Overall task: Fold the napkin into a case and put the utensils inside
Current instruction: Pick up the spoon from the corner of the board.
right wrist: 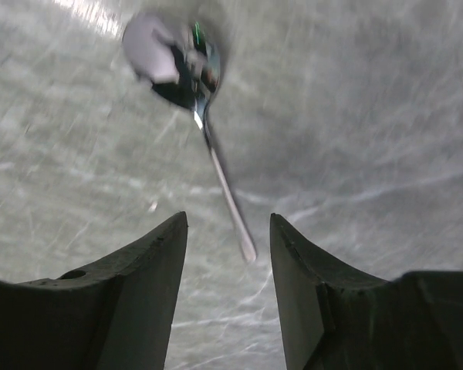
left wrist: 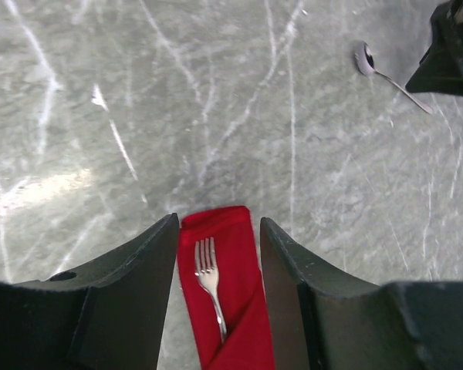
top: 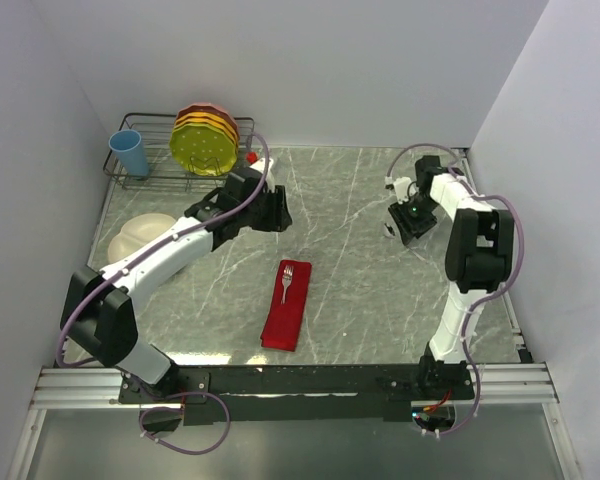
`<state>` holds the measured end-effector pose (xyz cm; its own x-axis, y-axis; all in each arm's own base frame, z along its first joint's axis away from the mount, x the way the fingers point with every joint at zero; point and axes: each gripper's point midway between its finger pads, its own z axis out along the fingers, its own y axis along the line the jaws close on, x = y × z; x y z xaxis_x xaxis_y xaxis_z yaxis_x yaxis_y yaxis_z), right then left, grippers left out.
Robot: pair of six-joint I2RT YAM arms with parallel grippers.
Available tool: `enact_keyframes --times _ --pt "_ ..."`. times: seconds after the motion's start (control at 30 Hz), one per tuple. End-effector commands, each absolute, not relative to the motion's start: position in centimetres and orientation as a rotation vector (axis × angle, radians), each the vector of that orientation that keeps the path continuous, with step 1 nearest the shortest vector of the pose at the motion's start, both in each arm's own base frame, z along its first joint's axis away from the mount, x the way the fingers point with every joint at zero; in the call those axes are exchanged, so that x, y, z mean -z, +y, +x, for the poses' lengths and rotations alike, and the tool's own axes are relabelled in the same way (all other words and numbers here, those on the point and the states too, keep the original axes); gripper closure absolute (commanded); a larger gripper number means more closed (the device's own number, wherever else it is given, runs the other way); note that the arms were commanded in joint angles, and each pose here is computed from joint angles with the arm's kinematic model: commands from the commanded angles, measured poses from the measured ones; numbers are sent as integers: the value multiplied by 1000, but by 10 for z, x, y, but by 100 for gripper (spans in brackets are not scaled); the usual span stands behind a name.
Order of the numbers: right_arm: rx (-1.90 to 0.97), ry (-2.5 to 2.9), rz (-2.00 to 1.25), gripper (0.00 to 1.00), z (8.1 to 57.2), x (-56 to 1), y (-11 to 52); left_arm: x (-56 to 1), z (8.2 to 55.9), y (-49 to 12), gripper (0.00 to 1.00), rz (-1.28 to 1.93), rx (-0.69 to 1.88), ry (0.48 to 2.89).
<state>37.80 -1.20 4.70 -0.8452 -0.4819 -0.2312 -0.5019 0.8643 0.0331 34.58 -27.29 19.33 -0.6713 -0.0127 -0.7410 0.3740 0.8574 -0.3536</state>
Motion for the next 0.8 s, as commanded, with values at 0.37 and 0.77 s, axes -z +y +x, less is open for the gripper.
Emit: enact_keyframes --times 0.37,0.77 --pt "-87 2800 -894 56 407 -24 12 -204 375 -240 48 174 559 2209" --pt "-153 2788 -757 100 397 -45 42 -194 402 -197 48 25 499 2219"
